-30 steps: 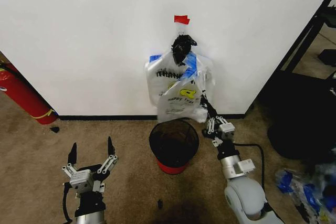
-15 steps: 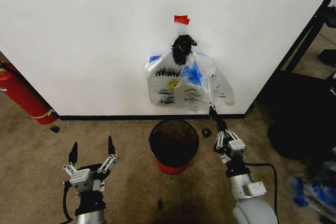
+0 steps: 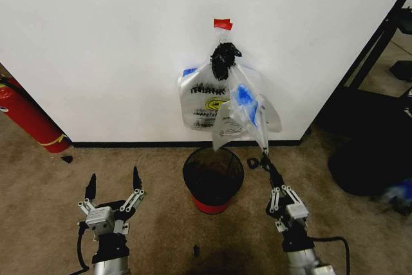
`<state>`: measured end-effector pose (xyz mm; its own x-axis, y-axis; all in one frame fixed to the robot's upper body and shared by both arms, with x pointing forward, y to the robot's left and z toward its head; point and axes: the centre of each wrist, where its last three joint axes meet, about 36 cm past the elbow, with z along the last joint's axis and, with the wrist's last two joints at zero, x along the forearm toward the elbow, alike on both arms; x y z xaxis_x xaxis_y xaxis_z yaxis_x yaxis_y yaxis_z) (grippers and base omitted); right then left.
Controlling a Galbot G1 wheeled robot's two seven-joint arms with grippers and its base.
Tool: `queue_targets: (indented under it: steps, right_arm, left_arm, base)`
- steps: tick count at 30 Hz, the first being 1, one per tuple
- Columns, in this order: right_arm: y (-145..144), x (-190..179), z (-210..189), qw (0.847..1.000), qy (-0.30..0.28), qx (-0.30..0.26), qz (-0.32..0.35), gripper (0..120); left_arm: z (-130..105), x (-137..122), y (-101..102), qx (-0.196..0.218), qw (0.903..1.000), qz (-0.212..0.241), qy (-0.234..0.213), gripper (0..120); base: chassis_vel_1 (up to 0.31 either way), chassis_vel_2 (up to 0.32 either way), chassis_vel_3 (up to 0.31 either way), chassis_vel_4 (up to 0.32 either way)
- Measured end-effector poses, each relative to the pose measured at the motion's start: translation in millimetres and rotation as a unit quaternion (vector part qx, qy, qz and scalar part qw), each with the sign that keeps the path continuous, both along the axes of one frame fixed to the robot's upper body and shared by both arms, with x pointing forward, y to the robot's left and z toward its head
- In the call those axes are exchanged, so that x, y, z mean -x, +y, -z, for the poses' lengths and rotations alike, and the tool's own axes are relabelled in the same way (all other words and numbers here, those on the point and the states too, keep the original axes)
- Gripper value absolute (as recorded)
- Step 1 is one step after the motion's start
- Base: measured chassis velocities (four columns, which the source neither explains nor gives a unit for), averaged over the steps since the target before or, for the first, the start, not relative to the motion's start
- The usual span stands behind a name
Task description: Pick up the garbage bag from the wall and place it over the trash bin.
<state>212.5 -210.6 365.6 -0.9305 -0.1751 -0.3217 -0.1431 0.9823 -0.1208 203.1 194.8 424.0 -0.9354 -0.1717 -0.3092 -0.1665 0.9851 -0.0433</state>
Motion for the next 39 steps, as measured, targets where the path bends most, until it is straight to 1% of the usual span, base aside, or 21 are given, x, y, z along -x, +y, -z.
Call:
queue_targets:
  steps: [5, 14, 19, 24, 30, 35, 39]
  right_arm:
    - [-6, 15, 9, 1.0, -0.002, 0.003, 0.001, 0]
    - [-5, 34, 19, 1.0, -0.003, -0.002, -0.003, 0]
    - [-8, 50, 33, 1.0, -0.01, 0.0, -0.007, 0]
    - [-11, 57, 39, 1.0, -0.018, 0.002, -0.006, 0]
    - [-16, 66, 45, 1.0, -0.007, 0.009, -0.004, 0]
    - [-17, 66, 45, 1.0, -0.006, 0.011, -0.003, 0]
    - [-17, 49, 40, 1.0, -0.023, 0.011, 0.0, 0]
  left_arm:
    - [0, 0, 0, 0.0, 1.0, 0.0, 0.0, 100]
    - [0, 0, 1, -0.001, 1.0, -0.002, 0.0, 100]
    - [1, -1, 1, -0.001, 1.0, -0.001, 0.001, 100]
    - [3, -1, 1, -0.001, 1.0, 0.0, 0.003, 100]
    - [4, -1, 1, -0.001, 1.0, 0.0, 0.006, 100]
    - [5, -1, 1, 0.0, 1.0, -0.001, 0.007, 100]
    - [4, -2, 0, 0.0, 1.0, 0.005, 0.004, 100]
  base:
    - [0.0, 0.0, 0.0, 0.0]
    - [0.0, 0.0, 0.0, 0.0]
    - [0.0, 0.0, 0.0, 0.0]
    - [0.0, 0.0, 0.0, 0.0]
    - [0.0, 0.0, 0.0, 0.0]
    - [0.0, 0.0, 0.0, 0.0]
    - [0.0, 0.0, 0.0, 0.0]
